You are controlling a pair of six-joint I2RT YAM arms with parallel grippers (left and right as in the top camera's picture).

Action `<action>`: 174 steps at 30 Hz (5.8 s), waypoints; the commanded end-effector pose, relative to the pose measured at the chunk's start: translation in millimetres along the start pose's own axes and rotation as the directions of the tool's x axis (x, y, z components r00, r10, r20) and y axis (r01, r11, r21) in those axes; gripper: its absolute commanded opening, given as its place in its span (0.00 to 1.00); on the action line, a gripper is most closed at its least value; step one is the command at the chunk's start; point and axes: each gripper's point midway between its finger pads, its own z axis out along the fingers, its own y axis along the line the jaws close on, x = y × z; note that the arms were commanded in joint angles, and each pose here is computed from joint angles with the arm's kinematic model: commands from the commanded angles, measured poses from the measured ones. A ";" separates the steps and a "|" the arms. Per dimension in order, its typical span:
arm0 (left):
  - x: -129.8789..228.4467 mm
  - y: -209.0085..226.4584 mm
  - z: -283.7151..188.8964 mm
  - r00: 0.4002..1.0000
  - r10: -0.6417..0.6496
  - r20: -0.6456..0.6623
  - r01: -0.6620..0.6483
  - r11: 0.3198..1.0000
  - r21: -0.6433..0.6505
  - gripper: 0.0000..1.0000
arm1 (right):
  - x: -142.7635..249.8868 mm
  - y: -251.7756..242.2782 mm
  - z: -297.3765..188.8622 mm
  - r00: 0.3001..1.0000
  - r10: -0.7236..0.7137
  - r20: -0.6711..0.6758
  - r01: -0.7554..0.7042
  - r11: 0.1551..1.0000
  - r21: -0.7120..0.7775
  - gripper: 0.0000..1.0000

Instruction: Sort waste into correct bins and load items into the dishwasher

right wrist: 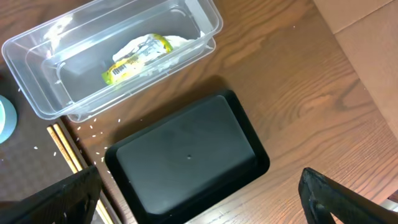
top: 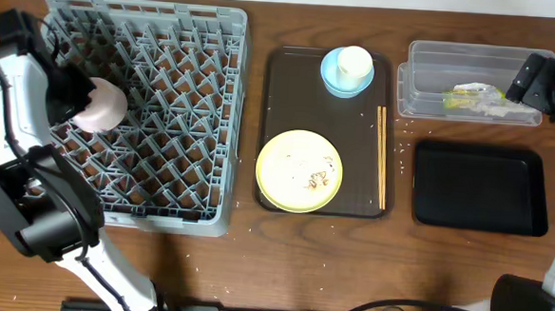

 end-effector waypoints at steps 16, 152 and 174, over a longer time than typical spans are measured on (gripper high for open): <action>25.5 -85.6 -117.5 0.999 0.039 -0.014 -0.022 0.789 0.614 0.68 | -4.2 -2.2 1.1 1.000 0.000 0.014 0.000 1.000 0.012 0.99; 245.1 -423.2 -0.8 0.721 0.511 0.469 -0.690 0.589 0.420 0.07 | 5.4 9.4 0.7 0.999 -0.008 -0.032 0.006 0.998 -0.060 0.99; -2.8 -188.8 -97.9 0.610 0.571 0.549 -0.438 0.821 -0.367 0.08 | 4.7 12.0 0.2 1.000 -0.011 -0.027 0.009 0.998 -0.065 0.99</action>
